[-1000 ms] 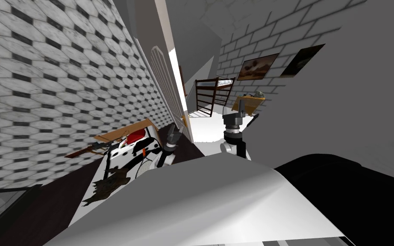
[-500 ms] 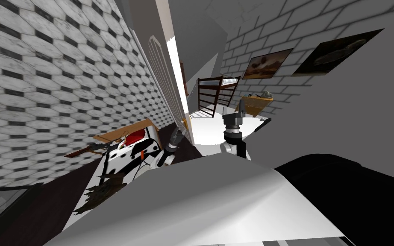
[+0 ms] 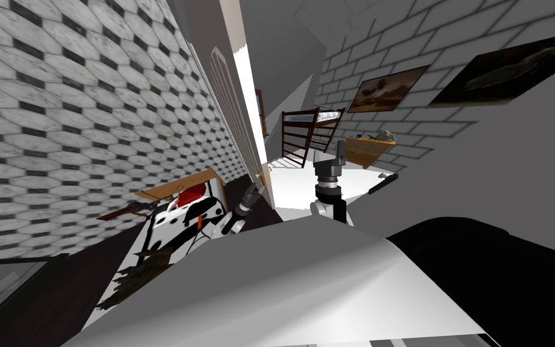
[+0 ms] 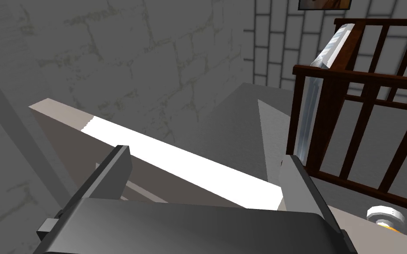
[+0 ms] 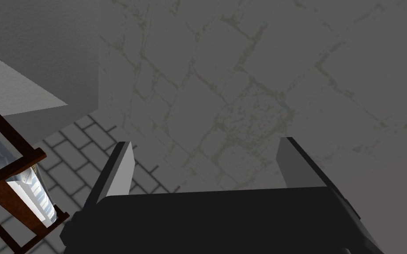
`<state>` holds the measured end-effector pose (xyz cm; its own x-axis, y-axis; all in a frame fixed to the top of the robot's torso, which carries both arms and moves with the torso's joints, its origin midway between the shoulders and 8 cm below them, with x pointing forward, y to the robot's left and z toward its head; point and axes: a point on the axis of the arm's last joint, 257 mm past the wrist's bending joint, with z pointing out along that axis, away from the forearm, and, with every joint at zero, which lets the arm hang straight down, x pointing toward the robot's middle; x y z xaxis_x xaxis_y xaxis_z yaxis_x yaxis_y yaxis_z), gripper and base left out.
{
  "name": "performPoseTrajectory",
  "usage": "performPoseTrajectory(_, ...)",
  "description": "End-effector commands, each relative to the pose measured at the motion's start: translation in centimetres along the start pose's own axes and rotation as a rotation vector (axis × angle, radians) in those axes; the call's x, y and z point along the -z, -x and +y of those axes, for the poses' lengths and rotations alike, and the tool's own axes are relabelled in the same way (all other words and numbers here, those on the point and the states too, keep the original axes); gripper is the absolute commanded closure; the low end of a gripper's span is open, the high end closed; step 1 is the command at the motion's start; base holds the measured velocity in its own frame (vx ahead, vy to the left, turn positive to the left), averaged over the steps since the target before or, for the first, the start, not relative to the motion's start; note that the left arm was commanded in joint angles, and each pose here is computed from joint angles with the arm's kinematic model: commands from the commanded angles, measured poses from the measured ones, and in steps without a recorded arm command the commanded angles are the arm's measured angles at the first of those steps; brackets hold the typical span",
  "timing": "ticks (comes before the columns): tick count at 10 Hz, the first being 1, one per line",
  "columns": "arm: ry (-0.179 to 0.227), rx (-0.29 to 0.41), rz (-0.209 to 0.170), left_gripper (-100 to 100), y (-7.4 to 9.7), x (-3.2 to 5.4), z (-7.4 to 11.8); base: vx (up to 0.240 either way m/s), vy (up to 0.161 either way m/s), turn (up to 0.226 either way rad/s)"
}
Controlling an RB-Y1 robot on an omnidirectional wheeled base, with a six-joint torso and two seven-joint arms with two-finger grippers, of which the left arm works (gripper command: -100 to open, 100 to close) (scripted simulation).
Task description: Push the door open
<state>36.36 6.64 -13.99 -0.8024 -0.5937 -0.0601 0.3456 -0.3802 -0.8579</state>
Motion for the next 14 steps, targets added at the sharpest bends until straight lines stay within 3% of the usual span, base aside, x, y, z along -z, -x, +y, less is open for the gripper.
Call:
performPoseTrajectory(1,0.025,0.017,0.031,-100,-0.5,0.55,0.9,0.154,-0.014,0.073)
performPoseTrajectory(9,0.158,0.075,0.155,-100,-1.4,3.88,4.7,0.120,-0.008,0.077)
performPoseTrajectory(11,0.177,0.081,0.169,-100,-1.4,4.40,5.1,0.085,-0.003,0.050)
performPoseTrajectory(14,0.229,0.098,0.207,-100,-1.3,5.92,6.2,0.080,0.008,0.080)
